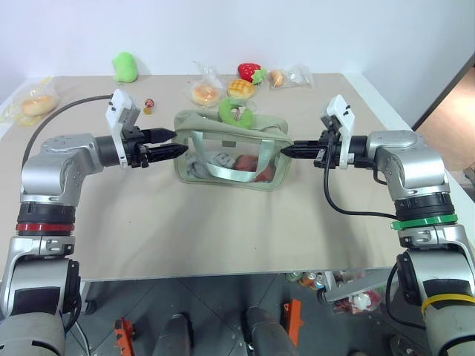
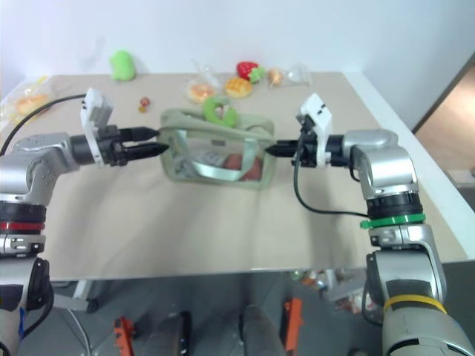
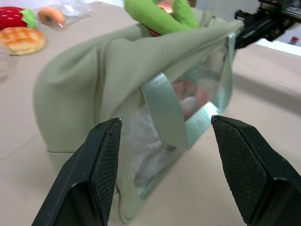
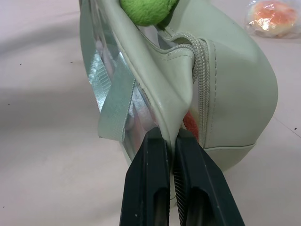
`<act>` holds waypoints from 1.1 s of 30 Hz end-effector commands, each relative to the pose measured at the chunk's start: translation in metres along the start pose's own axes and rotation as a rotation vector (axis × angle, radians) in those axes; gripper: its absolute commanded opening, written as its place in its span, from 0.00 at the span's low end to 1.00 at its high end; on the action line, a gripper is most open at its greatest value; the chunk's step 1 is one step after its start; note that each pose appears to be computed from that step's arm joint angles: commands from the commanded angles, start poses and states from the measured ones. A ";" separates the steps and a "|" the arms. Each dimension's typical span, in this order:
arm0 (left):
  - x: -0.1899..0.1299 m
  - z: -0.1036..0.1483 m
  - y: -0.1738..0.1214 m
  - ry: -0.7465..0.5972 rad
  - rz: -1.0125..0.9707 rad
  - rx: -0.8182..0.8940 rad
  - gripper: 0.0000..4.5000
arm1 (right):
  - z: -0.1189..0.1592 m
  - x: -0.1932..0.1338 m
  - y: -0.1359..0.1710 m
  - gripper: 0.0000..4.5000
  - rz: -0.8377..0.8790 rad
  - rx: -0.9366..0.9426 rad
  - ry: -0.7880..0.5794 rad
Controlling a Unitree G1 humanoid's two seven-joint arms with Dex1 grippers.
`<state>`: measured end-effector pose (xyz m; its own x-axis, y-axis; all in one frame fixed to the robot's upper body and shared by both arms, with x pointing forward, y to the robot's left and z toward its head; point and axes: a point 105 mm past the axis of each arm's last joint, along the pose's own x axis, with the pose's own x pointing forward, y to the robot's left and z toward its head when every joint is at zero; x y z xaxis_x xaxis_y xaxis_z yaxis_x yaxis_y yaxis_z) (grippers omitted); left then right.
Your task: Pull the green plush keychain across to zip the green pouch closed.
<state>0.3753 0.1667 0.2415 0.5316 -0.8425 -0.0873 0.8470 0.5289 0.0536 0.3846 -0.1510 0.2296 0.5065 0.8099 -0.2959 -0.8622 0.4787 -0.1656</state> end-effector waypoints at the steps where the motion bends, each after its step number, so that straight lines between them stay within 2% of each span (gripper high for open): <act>1: -0.009 0.032 0.004 -0.115 0.009 0.002 0.70 | 0.007 -0.005 0.002 0.00 0.000 -0.028 -0.016; 8: -0.024 0.055 0.003 -0.232 -0.013 -0.087 0.70 | 0.006 -0.004 0.002 0.00 0.000 -0.023 -0.013; 13: -0.028 0.042 0.008 -0.189 0.007 -0.106 0.70 | 0.007 -0.003 0.001 0.00 0.000 -0.021 -0.015; 20: -0.007 0.006 0.006 -0.047 0.006 -0.104 0.70 | 0.007 -0.003 0.002 0.00 0.001 -0.021 -0.019; 26: 0.002 -0.002 0.008 -0.026 0.004 -0.100 0.70 | 0.007 -0.004 0.002 0.00 -0.002 -0.018 -0.021; 30: 0.005 -0.007 0.013 -0.012 0.020 -0.087 0.46 | 0.006 -0.005 0.002 0.00 -0.005 -0.017 -0.020; 33: 0.006 -0.006 0.015 -0.020 0.025 -0.089 0.22 | 0.006 -0.006 0.002 0.00 -0.006 -0.016 -0.020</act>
<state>0.3903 0.1741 0.2170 0.5612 -0.8209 -0.1059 0.8168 0.5699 -0.0895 0.3829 -0.1512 0.2284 0.5058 0.8100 -0.2968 -0.8626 0.4798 -0.1604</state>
